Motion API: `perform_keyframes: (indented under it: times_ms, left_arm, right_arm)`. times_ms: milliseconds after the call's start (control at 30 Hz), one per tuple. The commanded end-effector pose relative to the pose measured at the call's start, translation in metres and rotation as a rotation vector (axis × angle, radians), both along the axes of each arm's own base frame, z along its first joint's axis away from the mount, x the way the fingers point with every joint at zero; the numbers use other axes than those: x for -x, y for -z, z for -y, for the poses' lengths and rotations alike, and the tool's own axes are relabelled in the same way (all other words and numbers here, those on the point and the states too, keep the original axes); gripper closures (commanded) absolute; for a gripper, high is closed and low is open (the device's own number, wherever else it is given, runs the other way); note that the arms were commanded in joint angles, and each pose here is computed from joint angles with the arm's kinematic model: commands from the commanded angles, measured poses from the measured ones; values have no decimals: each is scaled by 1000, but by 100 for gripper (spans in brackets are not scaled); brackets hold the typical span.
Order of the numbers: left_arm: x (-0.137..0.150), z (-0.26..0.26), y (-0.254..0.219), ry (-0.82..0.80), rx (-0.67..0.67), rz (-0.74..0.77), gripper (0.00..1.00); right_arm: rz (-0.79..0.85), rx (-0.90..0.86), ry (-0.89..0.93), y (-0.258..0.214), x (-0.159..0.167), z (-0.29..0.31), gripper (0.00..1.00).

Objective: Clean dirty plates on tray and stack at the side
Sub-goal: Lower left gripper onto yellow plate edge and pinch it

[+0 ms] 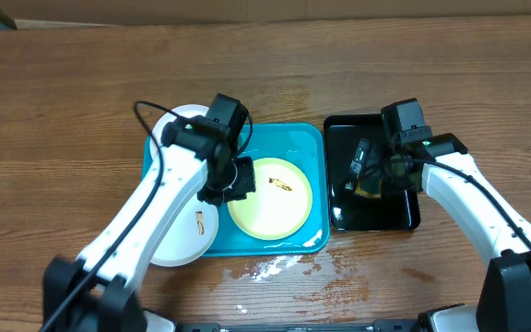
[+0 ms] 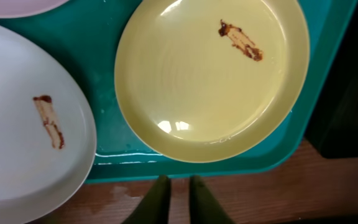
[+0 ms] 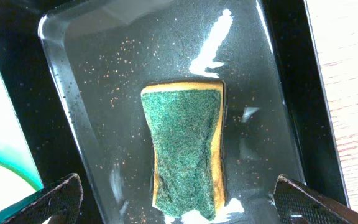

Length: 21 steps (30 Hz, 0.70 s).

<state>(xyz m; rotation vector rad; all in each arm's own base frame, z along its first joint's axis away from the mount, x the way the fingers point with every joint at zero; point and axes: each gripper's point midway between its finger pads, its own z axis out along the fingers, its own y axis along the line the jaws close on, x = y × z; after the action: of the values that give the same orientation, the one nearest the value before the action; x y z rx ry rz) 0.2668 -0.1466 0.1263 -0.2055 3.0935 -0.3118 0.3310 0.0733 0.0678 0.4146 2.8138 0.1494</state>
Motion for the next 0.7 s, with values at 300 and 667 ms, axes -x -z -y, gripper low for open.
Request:
perform_keyframes:
  times_ms: [300, 667]
  left_arm:
    - [43, 8, 8, -85, 1, -104, 77]
    - [54, -16, 59, -275, -261, -3, 62]
  right_arm:
    - [-3, -24, -6, 0, 1, -3, 0]
    - [-11, -23, -6, 1, 2, -2, 0]
